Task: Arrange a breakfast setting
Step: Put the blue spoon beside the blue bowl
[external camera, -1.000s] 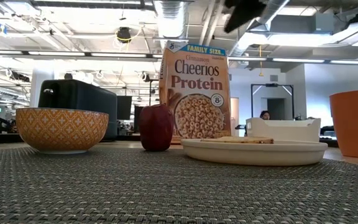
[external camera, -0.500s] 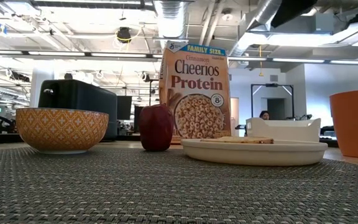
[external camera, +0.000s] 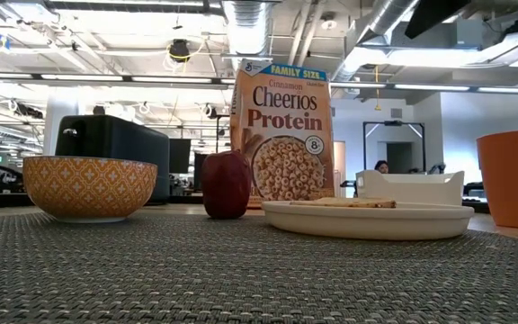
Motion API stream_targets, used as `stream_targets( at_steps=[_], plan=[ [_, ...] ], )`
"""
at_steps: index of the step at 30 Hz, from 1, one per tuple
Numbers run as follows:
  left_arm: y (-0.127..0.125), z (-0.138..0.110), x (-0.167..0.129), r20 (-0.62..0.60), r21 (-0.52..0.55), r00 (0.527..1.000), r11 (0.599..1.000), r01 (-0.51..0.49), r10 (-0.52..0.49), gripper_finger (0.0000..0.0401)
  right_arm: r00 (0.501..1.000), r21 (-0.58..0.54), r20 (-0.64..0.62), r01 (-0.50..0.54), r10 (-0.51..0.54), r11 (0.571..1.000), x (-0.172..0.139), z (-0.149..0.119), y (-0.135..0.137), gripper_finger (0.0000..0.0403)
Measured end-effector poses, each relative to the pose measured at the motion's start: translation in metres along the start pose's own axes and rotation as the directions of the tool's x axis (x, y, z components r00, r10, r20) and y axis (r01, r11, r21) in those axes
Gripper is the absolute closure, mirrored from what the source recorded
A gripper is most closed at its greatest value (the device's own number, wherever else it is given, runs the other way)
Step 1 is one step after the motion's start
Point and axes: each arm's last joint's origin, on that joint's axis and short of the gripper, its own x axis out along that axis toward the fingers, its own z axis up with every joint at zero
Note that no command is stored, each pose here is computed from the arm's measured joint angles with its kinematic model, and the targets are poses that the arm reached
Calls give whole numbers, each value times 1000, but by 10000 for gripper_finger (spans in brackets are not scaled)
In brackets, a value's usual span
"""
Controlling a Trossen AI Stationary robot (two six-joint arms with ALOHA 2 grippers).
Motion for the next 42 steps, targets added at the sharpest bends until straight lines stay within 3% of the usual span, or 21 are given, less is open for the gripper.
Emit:
stream_targets(
  at_steps=[7, 11, 20, 35, 42],
  plan=[
    [-1, -13, 4, -4, 25, 1000, 1000, -14, 14, 129, 1000, -10, 12, 22, -22, 1000, 0, 0, -1, 23],
    [16, -16, 24, -53, 11, 993, 995, -101, 101, 129, 1000, -37, 12, 23, -23, 999, 0, 0, -1, 23],
    [63, -29, 51, -209, -195, 956, 950, -246, 205, 129, 999, -36, 12, 30, -30, 999, 1, 2, -3, 23],
    [58, -30, 77, -234, -155, 964, 974, -168, 129, 133, 999, -20, 15, 44, -44, 999, 3, 4, -7, 23],
    [59, -31, 80, -262, -119, 956, 978, -171, 135, 197, 999, -19, 16, 44, -44, 999, 3, 4, -7, 23]
  ],
)
